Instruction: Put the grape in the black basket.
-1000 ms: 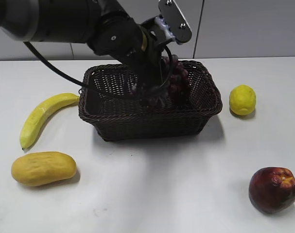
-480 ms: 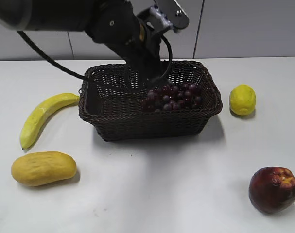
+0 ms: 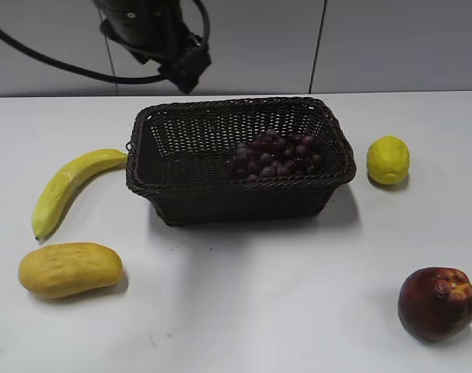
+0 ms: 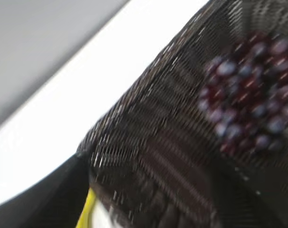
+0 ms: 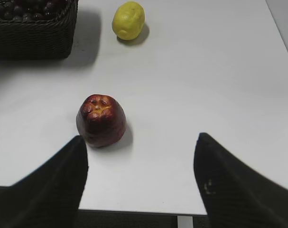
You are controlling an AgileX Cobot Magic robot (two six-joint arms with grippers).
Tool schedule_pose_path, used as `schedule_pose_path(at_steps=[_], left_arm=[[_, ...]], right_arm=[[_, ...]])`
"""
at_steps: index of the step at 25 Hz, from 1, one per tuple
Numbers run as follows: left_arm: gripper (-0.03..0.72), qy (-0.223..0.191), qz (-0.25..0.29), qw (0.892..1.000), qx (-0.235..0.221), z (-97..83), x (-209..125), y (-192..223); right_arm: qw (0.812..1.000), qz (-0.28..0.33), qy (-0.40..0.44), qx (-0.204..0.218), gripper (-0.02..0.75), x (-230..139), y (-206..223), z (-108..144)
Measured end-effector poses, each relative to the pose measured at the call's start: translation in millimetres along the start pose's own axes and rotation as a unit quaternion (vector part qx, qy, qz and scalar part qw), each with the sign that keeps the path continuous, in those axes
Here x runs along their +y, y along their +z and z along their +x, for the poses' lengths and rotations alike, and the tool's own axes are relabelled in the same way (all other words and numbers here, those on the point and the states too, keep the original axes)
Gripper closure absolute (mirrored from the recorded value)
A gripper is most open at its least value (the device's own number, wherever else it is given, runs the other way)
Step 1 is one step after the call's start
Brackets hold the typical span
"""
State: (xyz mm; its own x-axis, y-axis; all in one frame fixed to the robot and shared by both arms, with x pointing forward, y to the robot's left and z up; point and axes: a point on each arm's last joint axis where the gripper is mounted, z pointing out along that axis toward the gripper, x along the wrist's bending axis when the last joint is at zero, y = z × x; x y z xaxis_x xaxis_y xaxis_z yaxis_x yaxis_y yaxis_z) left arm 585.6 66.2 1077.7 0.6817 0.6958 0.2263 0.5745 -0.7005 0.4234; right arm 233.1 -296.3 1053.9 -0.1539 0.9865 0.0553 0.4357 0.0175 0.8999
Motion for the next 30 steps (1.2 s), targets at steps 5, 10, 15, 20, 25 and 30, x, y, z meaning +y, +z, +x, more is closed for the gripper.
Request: schedule_pose_path(at_steps=[5, 10, 15, 20, 25, 30], left_arm=[[0.096, -0.108, 0.079, 0.990, -0.037, 47.1, -32.5, -7.0], [0.102, -0.206, 0.075, 0.975, -0.026, 94.1, -56.2, -22.1], [0.103, -0.274, 0.060, 0.960, 0.003, 128.1, -86.4, -51.6], [0.104, -0.330, 0.081, 0.940, 0.024, 143.6, -136.9, -70.3], [0.105, -0.356, 0.118, 0.927, 0.020, 117.8, -188.2, -83.4], [0.104, -0.358, 0.116, 0.926, 0.021, 75.9, -229.4, -97.2]], right_arm=[[1.000, 0.000, 0.000, 0.000, 0.211, 0.0, 0.0, 0.0], [1.000, 0.000, 0.000, 0.000, 0.211, 0.0, 0.0, 0.0], [1.000, 0.000, 0.000, 0.000, 0.211, 0.0, 0.0, 0.0], [1.000, 0.000, 0.000, 0.000, 0.211, 0.0, 0.0, 0.0], [1.000, 0.000, 0.000, 0.000, 0.211, 0.0, 0.0, 0.0], [1.000, 0.000, 0.000, 0.000, 0.211, 0.0, 0.0, 0.0]])
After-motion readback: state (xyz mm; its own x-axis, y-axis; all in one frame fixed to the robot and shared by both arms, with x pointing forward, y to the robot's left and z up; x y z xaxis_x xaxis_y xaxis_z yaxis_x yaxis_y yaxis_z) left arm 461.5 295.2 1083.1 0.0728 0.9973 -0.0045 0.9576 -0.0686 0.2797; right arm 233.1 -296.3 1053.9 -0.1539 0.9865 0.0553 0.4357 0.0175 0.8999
